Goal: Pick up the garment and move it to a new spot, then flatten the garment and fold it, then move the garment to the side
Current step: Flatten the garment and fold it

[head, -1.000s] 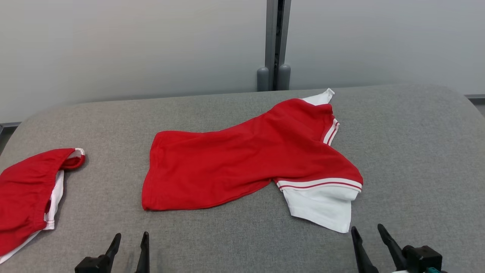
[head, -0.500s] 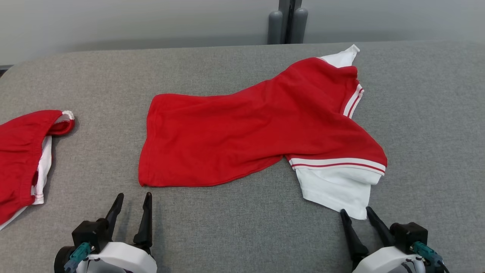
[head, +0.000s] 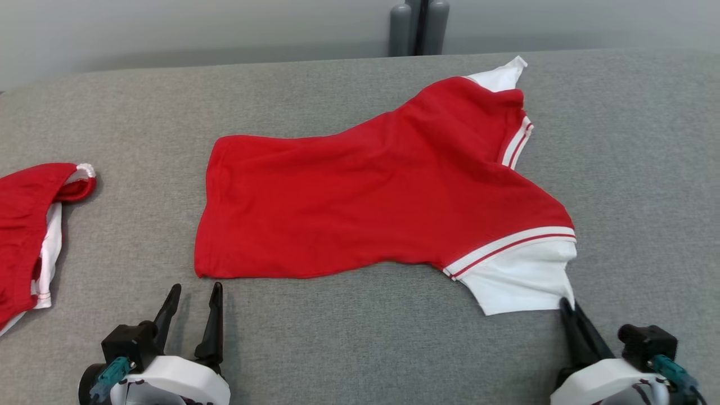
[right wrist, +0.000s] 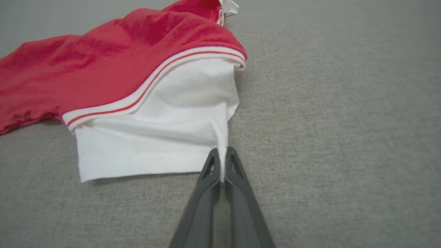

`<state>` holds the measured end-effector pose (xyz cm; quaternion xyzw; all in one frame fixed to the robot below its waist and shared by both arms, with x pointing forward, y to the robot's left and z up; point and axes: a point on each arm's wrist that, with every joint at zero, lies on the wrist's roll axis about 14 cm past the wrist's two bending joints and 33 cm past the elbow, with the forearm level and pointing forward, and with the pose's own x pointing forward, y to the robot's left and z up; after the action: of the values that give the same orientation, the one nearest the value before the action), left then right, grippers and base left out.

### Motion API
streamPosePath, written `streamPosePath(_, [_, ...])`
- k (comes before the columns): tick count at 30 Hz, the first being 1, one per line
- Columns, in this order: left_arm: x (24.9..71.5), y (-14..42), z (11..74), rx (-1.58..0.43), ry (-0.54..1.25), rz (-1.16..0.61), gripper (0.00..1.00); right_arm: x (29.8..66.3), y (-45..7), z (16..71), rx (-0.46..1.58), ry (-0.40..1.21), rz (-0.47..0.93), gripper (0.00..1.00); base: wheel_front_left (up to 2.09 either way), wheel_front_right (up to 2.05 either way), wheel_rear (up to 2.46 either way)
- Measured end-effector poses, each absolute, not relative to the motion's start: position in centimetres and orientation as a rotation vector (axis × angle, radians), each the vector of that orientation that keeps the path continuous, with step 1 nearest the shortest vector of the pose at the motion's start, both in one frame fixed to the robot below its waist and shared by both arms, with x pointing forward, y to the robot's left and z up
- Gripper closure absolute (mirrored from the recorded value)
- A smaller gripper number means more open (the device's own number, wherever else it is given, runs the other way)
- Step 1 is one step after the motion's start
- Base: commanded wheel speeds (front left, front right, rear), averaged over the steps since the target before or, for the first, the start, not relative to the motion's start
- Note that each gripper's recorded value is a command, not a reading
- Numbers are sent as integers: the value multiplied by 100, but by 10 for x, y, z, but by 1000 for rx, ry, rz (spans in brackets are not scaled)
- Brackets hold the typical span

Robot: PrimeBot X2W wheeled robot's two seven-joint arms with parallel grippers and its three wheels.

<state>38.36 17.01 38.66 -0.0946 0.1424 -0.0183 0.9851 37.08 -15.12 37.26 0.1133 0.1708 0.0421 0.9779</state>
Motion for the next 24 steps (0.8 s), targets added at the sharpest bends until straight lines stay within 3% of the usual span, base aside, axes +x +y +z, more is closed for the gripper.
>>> streamPosePath(10, [384,156,375,-261,327,-52,0,360,-196,390,186,278,-37,100,0,0,0])
streamPosePath(21, [396,127,367,-324,355,-118,0,361,-197,394,193,266,-40,100,0,0,0])
streamPosePath(22, [396,125,366,-327,360,-124,9,362,-196,394,197,264,-39,100,0,0,0])
streamPosePath(23, [397,123,365,-330,363,-127,60,363,-195,395,198,260,-37,100,0,0,0])
streamPosePath(24, [397,122,365,-331,365,-129,100,364,-196,397,197,256,-37,100,0,0,0])
